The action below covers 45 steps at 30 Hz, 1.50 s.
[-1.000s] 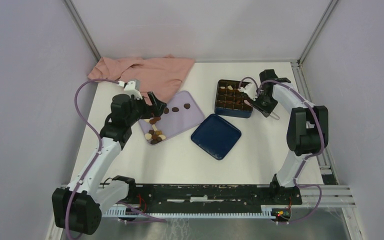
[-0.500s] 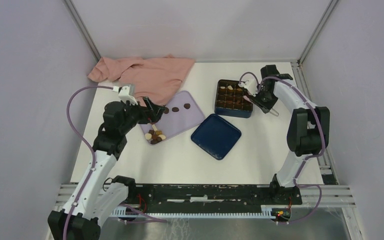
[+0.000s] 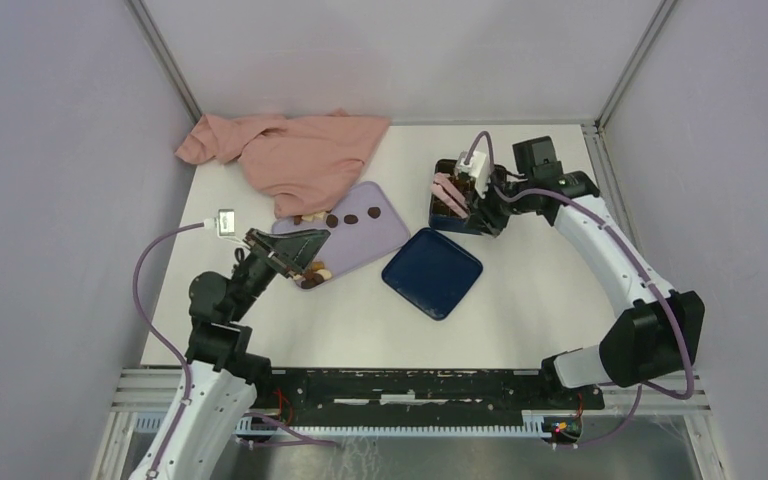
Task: Pack the chocolate
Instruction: Place the fake chocolate in the packing box, then adjust the clamp.
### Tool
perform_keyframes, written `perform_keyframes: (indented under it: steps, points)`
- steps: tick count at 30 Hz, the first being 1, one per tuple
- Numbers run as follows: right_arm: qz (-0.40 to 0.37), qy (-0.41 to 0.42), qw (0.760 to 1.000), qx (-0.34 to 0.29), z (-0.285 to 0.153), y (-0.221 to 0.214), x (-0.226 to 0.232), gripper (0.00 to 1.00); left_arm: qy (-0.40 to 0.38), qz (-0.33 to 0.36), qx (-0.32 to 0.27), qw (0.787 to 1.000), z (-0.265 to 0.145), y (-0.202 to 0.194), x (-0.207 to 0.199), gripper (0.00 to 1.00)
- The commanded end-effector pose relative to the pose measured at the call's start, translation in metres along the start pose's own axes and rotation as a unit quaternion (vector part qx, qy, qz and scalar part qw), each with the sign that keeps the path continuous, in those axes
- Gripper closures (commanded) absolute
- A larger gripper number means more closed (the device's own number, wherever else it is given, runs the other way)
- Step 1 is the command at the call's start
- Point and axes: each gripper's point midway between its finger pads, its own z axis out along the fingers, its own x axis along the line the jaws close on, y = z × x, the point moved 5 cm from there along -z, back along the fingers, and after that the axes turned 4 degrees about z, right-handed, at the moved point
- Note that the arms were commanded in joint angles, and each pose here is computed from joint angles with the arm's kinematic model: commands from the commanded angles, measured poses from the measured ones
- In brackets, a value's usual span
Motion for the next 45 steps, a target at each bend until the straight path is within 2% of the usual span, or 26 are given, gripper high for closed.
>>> perform_keyframes:
  steps: [1, 5, 9, 13, 18, 24, 32, 38, 45]
  points:
    - [-0.012, 0.082, 0.991, -0.103, 0.008, 0.032, 0.032, 0.63, -0.041, -0.059, -0.043, 0.997, 0.003, 0.014, -0.022, 0.00]
    - [-0.010, 0.112, 0.984, -0.139, 0.014, 0.041, 0.042, 0.62, -0.042, -0.062, -0.026, 0.997, 0.013, 0.003, -0.022, 0.00]
    - [0.011, 0.152, 0.975, -0.161, 0.027, 0.043, 0.048, 0.63, -0.033, -0.024, -0.024, 0.999, 0.028, -0.008, -0.030, 0.01]
    - [0.029, 0.166, 0.974, -0.153, 0.043, 0.028, 0.050, 0.63, -0.004, 0.010, -0.024, 1.000, 0.048, -0.017, -0.038, 0.02]
    - [0.041, 0.170, 0.974, -0.142, 0.053, 0.016, 0.052, 0.63, 0.070, 0.036, 0.016, 0.997, 0.074, -0.038, -0.030, 0.04]
    - [0.038, 0.176, 0.974, -0.140, 0.058, 0.013, 0.061, 0.63, 0.074, 0.059, 0.040, 0.995, 0.094, -0.054, -0.038, 0.04]
    - [0.032, 0.196, 0.971, -0.136, 0.066, 0.014, 0.077, 0.62, 0.084, 0.053, 0.061, 0.993, 0.123, -0.074, -0.045, 0.04]
    - [0.032, 0.197, 0.969, -0.144, 0.063, 0.020, 0.080, 0.63, 0.168, 0.027, 0.055, 0.984, 0.137, -0.087, -0.031, 0.05]
    - [0.033, 0.196, 0.969, -0.149, 0.061, 0.022, 0.084, 0.63, 0.209, 0.042, 0.032, 0.976, 0.146, -0.105, -0.032, 0.24]
